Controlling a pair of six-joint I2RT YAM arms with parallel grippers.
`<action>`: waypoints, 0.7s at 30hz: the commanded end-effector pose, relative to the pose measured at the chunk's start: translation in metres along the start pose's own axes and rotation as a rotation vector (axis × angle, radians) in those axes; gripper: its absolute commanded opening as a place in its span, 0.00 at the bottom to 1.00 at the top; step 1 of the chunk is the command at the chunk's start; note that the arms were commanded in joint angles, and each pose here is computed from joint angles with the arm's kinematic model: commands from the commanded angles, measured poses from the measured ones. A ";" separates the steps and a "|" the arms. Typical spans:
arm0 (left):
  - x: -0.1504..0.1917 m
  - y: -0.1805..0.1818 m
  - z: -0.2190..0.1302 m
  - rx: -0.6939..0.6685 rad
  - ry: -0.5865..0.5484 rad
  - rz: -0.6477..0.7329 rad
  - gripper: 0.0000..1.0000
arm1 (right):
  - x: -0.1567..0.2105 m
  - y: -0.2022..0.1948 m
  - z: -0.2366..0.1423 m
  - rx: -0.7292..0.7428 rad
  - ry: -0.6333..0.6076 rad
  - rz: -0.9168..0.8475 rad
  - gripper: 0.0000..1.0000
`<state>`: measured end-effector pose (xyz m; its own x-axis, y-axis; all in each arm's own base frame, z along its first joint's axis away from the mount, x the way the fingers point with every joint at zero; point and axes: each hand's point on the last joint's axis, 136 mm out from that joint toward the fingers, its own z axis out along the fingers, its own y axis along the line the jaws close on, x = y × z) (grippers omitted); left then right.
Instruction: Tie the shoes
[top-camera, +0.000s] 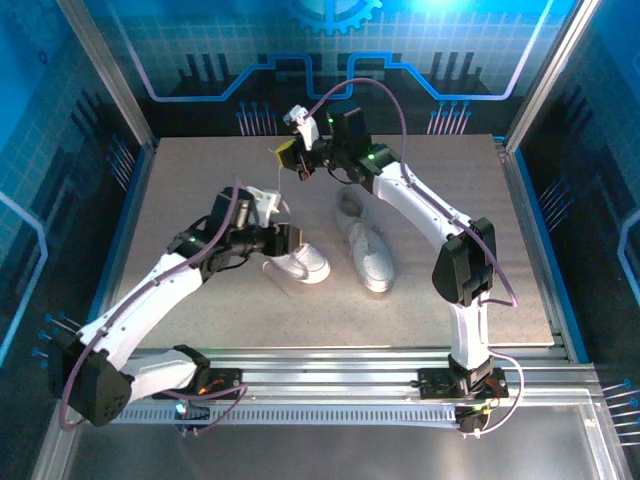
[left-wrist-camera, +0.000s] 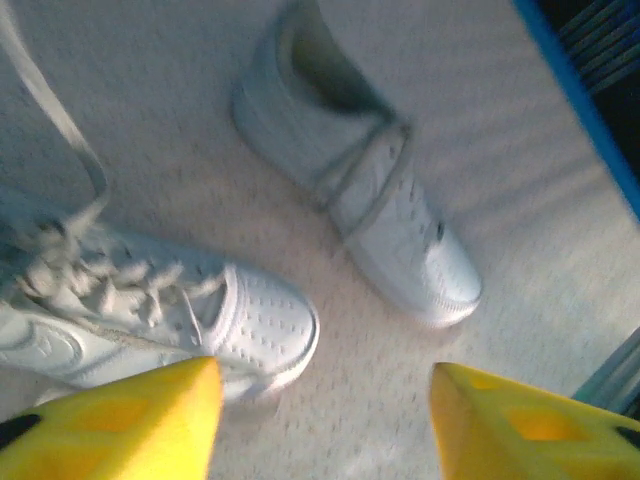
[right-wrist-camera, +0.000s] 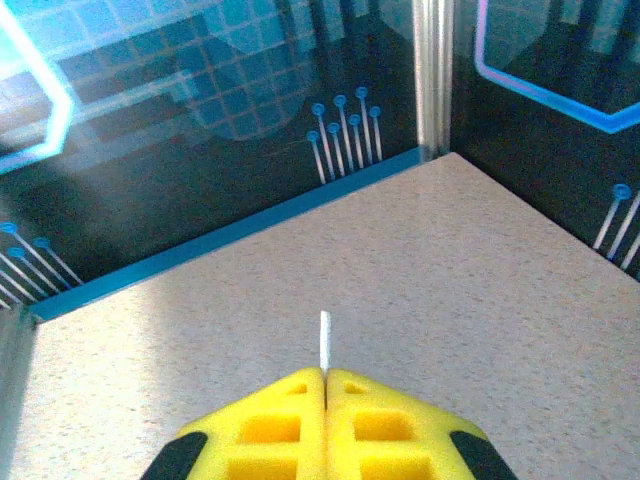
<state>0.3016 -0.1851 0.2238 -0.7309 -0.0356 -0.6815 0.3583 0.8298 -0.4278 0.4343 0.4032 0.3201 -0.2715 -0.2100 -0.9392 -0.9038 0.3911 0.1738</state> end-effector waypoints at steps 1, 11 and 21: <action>-0.035 0.015 -0.030 0.045 -0.207 -0.001 0.63 | -0.012 0.012 -0.005 -0.065 -0.033 0.012 0.00; -0.069 0.038 -0.004 0.132 -0.380 0.179 0.73 | -0.044 0.053 -0.028 -0.136 -0.114 -0.058 0.00; -0.108 0.051 0.035 0.160 -0.446 0.222 0.74 | -0.049 0.077 -0.037 -0.248 -0.143 -0.067 0.00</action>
<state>0.4018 -0.1554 0.2077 -0.4852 -0.1256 -0.8653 0.4988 0.7730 -0.3919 0.3854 0.4050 0.3843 -0.1825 -0.1050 -0.9776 -0.9619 0.2250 0.1554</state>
